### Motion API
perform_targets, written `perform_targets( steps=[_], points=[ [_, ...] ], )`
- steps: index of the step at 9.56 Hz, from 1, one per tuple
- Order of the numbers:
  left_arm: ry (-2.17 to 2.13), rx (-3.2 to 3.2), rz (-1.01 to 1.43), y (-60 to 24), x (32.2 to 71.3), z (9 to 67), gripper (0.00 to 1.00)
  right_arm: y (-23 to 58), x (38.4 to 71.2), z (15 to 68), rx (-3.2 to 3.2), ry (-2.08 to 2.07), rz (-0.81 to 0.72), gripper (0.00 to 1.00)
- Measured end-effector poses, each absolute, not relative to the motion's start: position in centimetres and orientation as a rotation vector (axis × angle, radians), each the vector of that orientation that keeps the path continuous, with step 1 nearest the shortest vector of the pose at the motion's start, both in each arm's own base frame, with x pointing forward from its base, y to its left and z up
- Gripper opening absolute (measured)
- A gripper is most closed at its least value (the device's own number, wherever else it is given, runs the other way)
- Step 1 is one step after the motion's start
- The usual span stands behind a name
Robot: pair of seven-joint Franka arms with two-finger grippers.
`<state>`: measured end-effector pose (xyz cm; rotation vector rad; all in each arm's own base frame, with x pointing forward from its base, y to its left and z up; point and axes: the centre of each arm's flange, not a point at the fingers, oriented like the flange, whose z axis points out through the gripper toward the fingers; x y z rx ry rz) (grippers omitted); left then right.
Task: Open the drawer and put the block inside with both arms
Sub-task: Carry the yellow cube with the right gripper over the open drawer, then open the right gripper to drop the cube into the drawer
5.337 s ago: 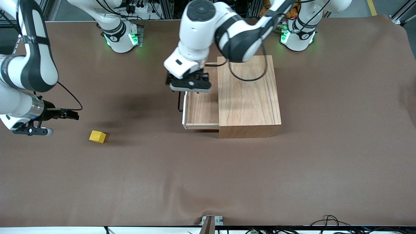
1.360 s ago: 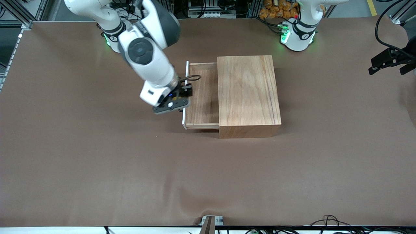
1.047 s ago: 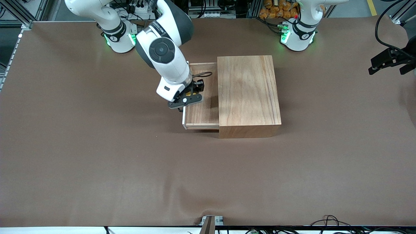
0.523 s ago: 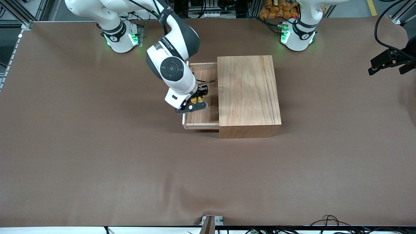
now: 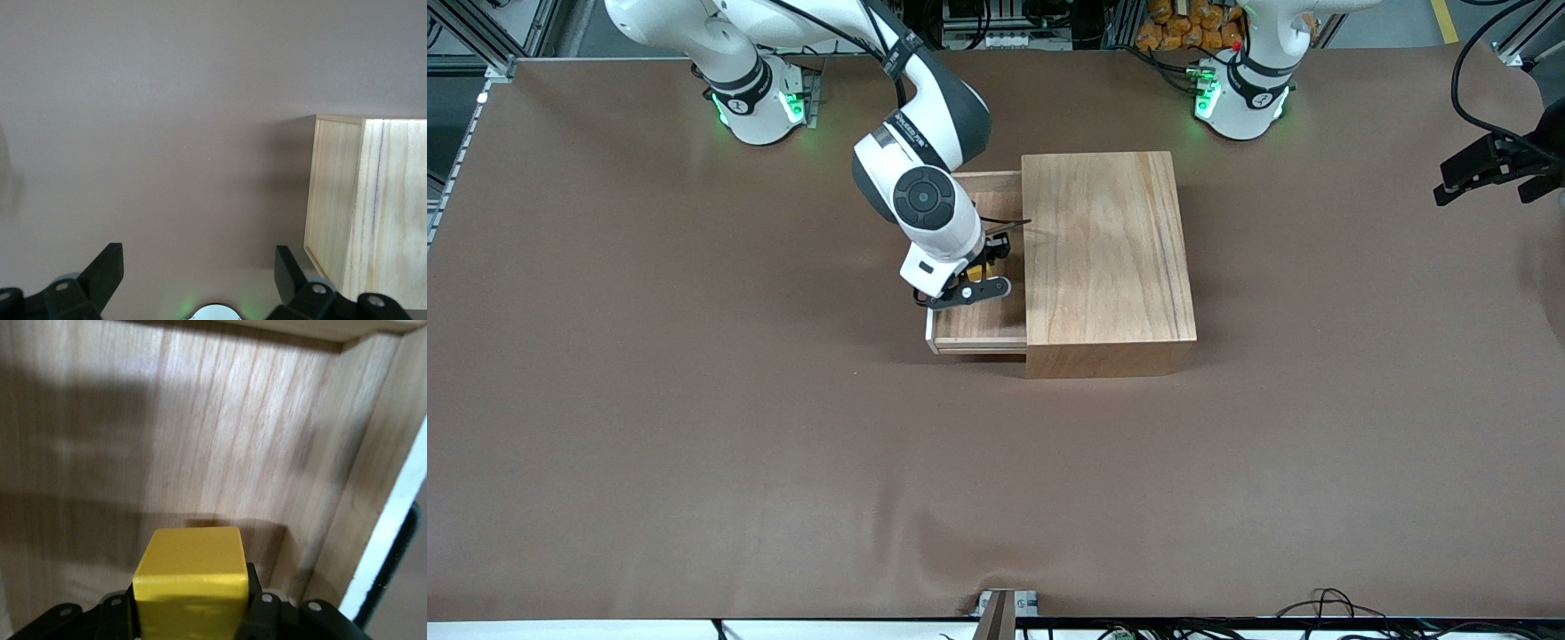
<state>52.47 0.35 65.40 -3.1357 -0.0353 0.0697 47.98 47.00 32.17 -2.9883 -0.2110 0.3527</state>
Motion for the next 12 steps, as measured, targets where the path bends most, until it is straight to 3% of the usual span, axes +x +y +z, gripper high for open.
perform_targets(
  steps=[4,7,9,12],
  points=[
    [-0.03,-3.135,0.078,0.3,52.6,65.1,1.0,48.4,47.0,30.9,-3.001,-0.112,0.353,0.59],
    [-0.023,-3.135,0.076,0.0,52.6,65.2,1.0,48.1,47.2,30.9,-3.008,-0.103,0.36,0.98],
    [-0.021,-3.135,0.073,0.0,52.6,65.3,1.0,47.5,48.4,32.2,-3.002,-0.08,0.32,1.0],
    [-0.019,-3.135,0.076,-0.1,52.6,65.3,1.0,41.8,52.2,39.0,-3.001,0.043,0.289,1.0]
  ],
)
